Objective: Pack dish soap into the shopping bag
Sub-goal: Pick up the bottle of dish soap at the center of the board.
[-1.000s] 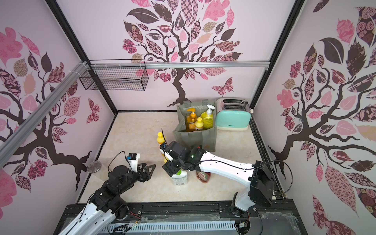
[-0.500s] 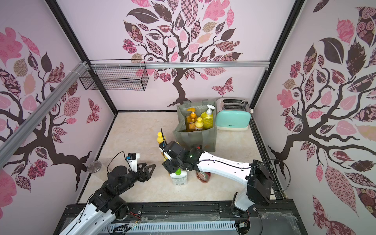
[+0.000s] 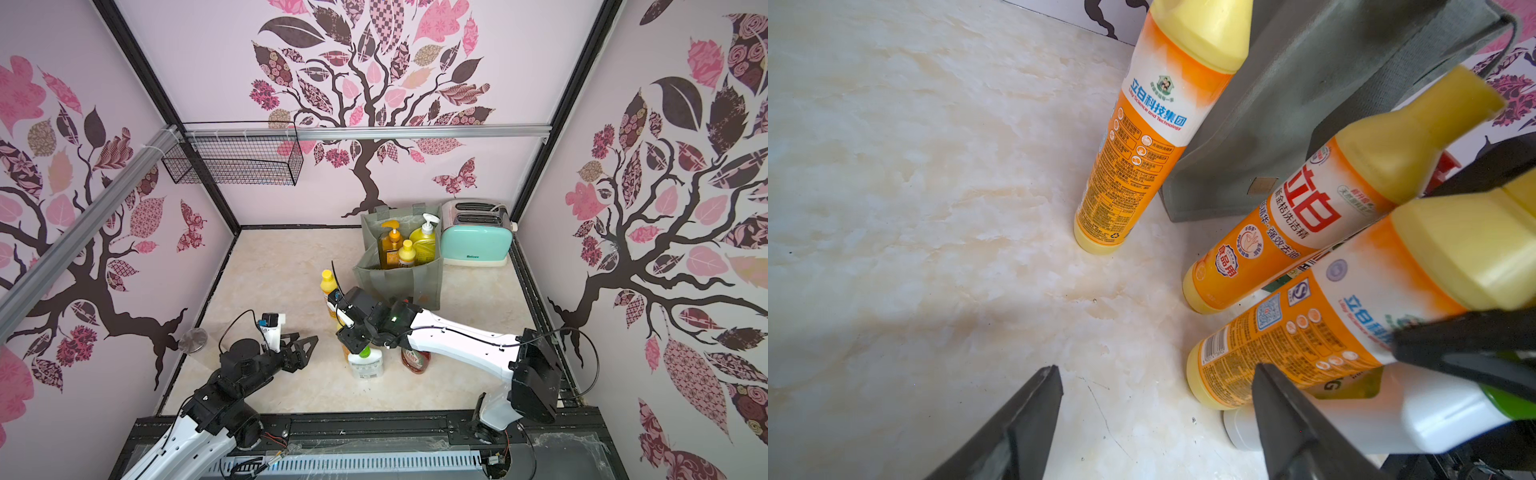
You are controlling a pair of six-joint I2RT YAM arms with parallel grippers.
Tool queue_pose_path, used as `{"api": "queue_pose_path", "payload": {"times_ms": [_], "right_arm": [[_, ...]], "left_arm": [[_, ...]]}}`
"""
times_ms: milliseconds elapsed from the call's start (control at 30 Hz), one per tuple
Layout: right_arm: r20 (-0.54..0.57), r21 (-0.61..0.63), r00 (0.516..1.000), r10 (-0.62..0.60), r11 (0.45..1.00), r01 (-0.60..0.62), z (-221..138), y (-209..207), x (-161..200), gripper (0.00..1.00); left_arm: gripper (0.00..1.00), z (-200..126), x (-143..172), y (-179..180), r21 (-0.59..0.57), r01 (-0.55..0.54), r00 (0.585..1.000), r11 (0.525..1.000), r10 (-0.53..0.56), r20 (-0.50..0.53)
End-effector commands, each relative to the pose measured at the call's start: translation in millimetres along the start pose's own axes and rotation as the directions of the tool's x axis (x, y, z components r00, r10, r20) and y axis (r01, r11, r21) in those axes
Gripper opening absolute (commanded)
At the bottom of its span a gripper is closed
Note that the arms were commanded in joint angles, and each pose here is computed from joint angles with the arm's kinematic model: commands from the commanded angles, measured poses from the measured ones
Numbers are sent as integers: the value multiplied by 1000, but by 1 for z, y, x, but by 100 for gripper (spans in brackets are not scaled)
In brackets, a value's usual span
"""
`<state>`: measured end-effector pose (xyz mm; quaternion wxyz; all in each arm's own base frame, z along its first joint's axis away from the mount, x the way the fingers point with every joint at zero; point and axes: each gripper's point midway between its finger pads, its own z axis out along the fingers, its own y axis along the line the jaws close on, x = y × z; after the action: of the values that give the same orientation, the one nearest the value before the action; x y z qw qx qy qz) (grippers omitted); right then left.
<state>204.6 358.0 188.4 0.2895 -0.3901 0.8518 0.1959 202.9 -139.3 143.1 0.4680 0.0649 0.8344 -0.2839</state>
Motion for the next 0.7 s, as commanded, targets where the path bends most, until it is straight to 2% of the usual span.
{"api": "queue_pose_path", "payload": {"times_ms": [0, 400, 667], "right_arm": [[185, -75, 983, 5, 997, 9, -57, 17, -58, 41], [381, -217, 925, -9, 971, 99, -156, 43, -110, 36], [474, -273, 880, 24, 954, 121, -206, 32, -132, 35]], "left_arm": [[78, 1, 1, -1, 12, -13, 1000, 1000, 13, 7], [78, 0, 0, -1, 11, -13, 1000, 1000, 13, 9], [78, 0, 0, -1, 11, -13, 1000, 1000, 12, 9]]}}
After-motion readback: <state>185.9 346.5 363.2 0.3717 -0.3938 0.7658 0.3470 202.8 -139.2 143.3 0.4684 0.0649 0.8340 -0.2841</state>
